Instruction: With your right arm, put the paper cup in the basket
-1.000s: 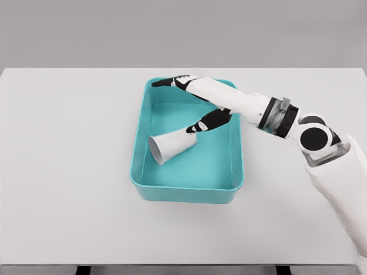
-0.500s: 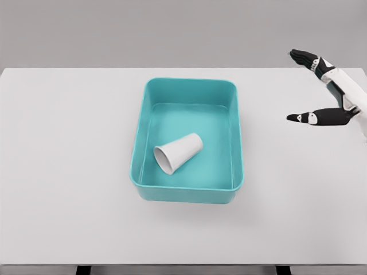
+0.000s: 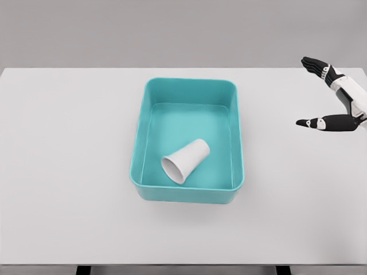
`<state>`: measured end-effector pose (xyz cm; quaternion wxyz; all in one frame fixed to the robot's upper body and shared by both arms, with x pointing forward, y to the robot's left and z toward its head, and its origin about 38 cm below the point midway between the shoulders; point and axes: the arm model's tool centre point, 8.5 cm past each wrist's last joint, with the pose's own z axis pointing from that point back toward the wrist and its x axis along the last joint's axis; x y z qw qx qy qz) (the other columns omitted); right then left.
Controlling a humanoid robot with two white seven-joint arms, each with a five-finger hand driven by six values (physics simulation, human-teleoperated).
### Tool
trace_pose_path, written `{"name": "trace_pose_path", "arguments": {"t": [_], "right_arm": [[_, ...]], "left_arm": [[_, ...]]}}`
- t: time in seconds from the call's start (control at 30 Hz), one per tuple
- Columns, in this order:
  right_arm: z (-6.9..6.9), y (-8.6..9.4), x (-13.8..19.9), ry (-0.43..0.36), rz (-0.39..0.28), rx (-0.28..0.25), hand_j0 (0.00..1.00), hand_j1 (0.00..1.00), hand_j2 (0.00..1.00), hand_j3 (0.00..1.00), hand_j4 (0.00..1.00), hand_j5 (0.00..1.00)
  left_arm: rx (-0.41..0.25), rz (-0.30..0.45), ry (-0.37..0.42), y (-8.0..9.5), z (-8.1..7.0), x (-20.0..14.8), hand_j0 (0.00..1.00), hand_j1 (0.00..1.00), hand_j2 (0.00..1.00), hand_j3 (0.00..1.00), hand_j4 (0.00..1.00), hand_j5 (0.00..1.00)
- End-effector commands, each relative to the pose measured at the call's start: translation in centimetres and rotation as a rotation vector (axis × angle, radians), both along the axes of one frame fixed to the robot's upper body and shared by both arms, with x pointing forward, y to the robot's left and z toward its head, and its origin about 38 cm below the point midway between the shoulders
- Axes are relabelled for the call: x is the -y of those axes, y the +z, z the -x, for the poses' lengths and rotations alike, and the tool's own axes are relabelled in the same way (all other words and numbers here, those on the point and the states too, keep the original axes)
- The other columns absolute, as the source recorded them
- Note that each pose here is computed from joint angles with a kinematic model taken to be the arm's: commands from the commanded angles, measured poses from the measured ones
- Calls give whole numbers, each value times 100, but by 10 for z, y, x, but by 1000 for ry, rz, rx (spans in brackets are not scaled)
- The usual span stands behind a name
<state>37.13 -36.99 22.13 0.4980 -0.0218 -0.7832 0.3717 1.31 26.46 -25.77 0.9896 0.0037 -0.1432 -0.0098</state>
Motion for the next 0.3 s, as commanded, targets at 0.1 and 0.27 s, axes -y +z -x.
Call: {"name": "trace_pose_path", "arguments": {"t": [0.1,0.27], "right_arm": [[0,1,1,-1,-6,0,100,100,100,100,100,100],[-1,1,1,-1,-7,0,100,100,100,100,100,100]], "left_arm": [[0,0,0,0,0,0,100,100,100,100,100,100],[-1,0,0,0,0,0,100,100,100,100,100,100]]}}
